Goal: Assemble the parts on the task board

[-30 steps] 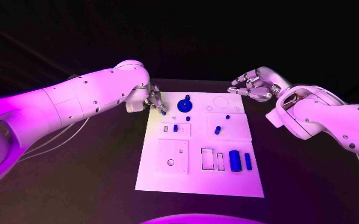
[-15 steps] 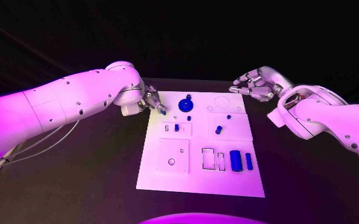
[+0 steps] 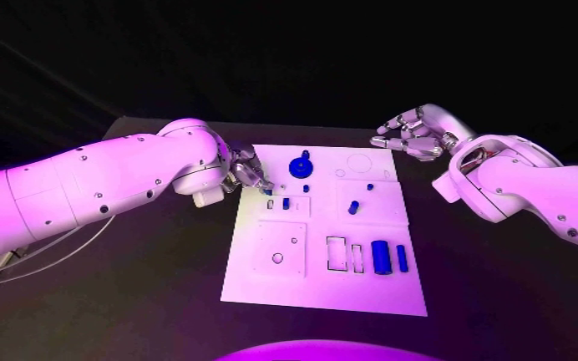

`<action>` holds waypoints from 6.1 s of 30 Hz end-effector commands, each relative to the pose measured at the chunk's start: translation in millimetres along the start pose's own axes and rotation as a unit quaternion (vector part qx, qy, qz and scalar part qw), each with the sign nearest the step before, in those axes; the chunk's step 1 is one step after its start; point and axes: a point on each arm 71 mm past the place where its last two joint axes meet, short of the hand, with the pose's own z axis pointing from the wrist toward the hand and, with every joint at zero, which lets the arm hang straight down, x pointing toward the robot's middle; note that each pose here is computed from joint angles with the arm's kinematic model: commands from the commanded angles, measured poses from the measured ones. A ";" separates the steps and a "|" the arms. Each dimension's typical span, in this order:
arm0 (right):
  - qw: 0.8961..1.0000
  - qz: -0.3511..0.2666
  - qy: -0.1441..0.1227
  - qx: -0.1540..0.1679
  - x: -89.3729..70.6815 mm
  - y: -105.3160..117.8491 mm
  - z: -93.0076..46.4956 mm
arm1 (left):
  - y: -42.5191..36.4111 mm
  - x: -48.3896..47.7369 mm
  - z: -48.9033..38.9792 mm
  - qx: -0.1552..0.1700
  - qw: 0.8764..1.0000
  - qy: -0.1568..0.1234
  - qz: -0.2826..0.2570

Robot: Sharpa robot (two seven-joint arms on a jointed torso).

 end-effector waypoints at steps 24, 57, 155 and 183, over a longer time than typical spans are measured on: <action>1.000 -0.001 0.005 -0.004 1.1 0.0 -1.3 | -2.4 26.0 3.9 0.004 0.997 -0.011 0.075; 1.000 -0.001 0.005 -0.005 1.1 0.4 -1.9 | -1.5 32.2 4.8 -0.015 0.995 -0.007 0.103; 1.000 -0.001 0.002 -0.003 1.6 -3.4 -3.3 | -45.9 2.9 -10.2 0.262 0.949 -0.173 0.023; 1.000 0.001 0.004 -0.006 3.5 -1.5 -4.5 | -68.4 45.5 29.7 0.245 0.922 -0.169 0.248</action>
